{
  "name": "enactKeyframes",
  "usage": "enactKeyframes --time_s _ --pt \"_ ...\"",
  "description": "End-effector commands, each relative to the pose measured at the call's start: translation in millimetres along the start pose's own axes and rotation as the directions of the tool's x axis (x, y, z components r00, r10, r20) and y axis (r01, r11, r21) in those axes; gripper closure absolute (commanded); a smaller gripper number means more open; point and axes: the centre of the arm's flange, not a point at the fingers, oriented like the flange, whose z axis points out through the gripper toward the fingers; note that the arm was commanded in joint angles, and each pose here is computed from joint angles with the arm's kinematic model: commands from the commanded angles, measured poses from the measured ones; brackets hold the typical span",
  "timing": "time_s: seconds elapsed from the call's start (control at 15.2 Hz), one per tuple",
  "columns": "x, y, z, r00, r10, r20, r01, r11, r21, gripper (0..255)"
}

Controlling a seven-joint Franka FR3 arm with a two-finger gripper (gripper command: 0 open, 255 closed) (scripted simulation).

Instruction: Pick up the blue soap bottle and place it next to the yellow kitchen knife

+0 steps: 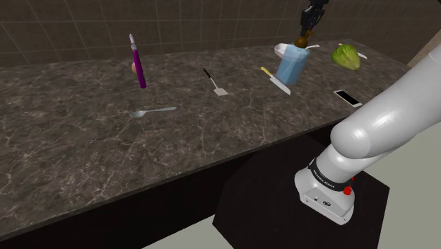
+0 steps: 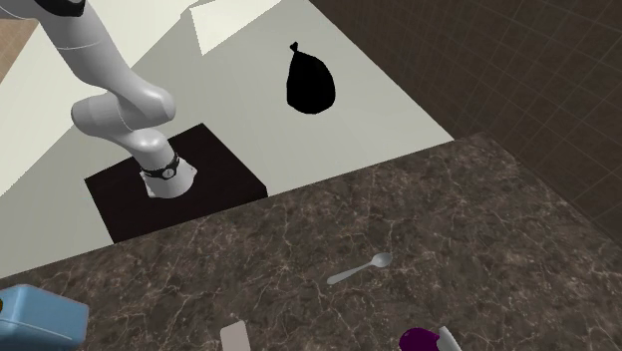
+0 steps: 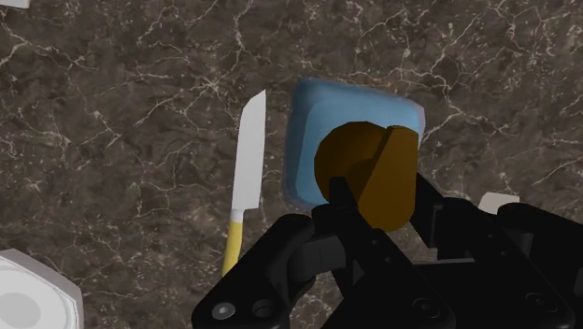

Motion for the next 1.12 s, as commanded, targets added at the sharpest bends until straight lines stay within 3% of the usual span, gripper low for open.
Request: enactKeyframes --time_s 0.0,1.06 --pt "-1 -1 10 1.0 0.0 -0.001 0.0 1.0 0.0 255" --pt "4 1 94 1.0 0.0 -0.001 0.0 1.0 0.0 255"
